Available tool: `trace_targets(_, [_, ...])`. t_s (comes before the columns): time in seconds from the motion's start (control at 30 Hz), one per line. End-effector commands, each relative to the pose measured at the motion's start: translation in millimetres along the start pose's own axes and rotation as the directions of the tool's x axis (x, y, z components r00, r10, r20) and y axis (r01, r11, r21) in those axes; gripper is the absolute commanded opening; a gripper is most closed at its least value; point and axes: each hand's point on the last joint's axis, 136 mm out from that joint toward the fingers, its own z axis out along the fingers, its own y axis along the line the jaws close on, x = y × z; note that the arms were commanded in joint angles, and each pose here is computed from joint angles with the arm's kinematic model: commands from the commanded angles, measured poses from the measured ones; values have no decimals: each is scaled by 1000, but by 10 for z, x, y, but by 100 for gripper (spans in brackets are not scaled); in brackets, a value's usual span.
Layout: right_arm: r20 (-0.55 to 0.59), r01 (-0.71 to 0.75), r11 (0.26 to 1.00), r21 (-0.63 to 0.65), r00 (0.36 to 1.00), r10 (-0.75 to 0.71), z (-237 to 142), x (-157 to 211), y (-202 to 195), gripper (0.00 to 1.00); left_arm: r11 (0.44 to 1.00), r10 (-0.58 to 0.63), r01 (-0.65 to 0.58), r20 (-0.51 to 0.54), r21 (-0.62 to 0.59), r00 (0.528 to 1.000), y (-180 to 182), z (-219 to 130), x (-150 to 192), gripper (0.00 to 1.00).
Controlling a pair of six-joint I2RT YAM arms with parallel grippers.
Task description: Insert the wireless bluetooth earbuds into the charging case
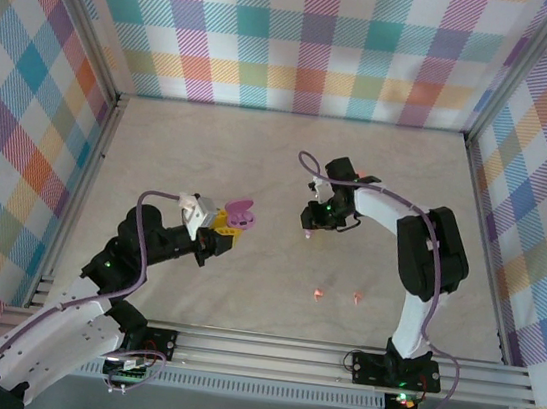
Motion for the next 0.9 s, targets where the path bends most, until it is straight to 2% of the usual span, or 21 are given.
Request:
trace_targets(0.0, [-27, 16, 1000, 22, 1000, -16, 57, 51, -67, 28, 1000, 3, -3, 8, 2, 1000, -18, -13, -24, 15])
trace_targets(0.4, [-41, 5, 998, 57, 999, -3, 96, 137, -153, 33, 1000, -2, 2, -3, -3, 1000, -16, -26, -25, 16])
trace_targets(0.87, [-51, 23, 999, 47, 999, -21, 117, 196, -91, 32, 1000, -4, 4, -6, -4, 1000, -17, -29, -46, 16])
